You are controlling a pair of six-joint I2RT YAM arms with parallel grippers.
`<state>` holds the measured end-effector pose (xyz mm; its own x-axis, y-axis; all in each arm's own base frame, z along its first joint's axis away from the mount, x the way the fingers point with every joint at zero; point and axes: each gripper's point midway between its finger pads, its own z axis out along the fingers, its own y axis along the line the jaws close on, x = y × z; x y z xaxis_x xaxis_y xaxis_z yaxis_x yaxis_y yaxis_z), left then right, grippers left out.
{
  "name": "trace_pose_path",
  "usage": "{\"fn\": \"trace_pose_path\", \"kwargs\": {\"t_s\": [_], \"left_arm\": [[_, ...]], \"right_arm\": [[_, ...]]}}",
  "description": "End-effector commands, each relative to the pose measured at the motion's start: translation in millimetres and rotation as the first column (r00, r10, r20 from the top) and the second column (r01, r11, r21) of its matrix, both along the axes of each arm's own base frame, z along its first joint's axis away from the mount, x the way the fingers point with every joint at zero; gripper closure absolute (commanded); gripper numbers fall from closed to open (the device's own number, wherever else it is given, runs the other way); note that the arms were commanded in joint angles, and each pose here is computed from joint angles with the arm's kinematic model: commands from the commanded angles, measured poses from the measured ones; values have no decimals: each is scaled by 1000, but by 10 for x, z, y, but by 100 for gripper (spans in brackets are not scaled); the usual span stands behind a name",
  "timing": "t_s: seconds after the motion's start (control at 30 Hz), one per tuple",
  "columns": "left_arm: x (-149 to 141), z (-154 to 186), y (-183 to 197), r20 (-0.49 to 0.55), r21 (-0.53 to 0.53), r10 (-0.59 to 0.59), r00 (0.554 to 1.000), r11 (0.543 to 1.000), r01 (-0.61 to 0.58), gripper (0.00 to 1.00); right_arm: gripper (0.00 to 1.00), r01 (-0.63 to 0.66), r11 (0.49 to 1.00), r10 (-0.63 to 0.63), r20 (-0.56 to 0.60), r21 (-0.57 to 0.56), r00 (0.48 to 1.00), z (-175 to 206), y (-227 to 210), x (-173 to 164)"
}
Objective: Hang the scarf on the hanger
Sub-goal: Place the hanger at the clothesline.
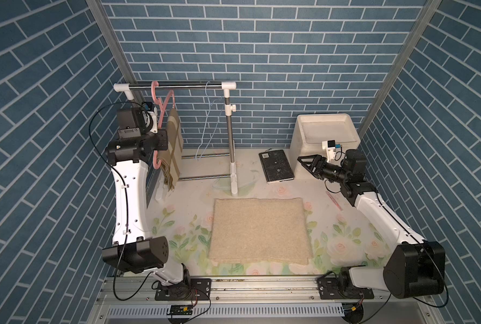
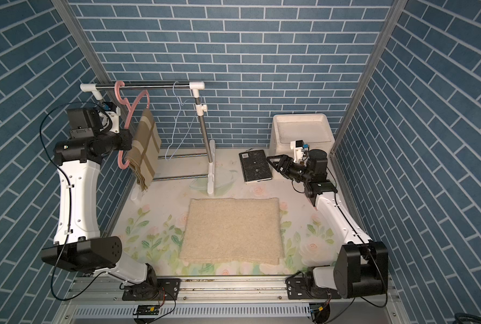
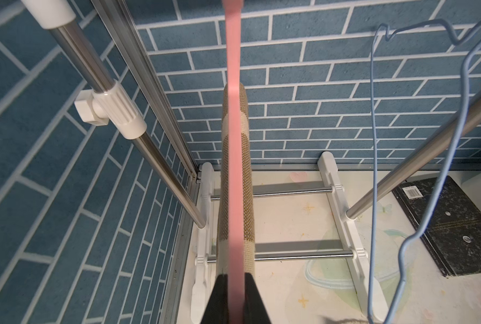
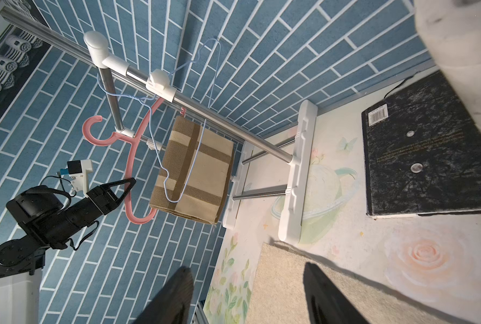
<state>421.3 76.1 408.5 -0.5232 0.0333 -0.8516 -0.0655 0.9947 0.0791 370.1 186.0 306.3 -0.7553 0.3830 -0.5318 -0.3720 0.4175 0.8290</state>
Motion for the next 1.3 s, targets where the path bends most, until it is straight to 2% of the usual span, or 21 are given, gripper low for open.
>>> {"fn": "trace_pose_path", "kwargs": {"t_s": [0.0,0.37,0.63,0.7,0.83,0.97,1.17,1.27], "left_arm": [[106,442,5,158,8,-46,986,999,45,100],[400,364,217,160,-33,-51,986,998,57,100],[487,128,385,114,-55,-17,993,998,23,98],[472,68,424,104,-61,-2,995,998,8,91],[377,56,457,102,-57,27,994,998,-22,69],[167,178,433,131,-53,59,990,997,-53,51],[-342,346,265,225,-106,103,969,991,-81,35],[-586,458,42,309,-143,56,949,990,-11,34]], "right_arm": [[33,-11,1000,11,25,-16,1000,-38,-9,-11],[33,19,999,-19,4,-29,1000,-60,-43,12],[33,43,998,-43,11,-34,999,13,-69,44],[33,43,998,-43,10,-35,999,15,-70,44],[33,38,998,-37,6,-48,999,-24,-69,35],[32,41,995,-40,9,-86,999,-72,-88,28],[32,55,989,-54,18,-137,998,-151,-126,48],[32,49,987,-48,15,-152,999,-173,-126,45]]}}
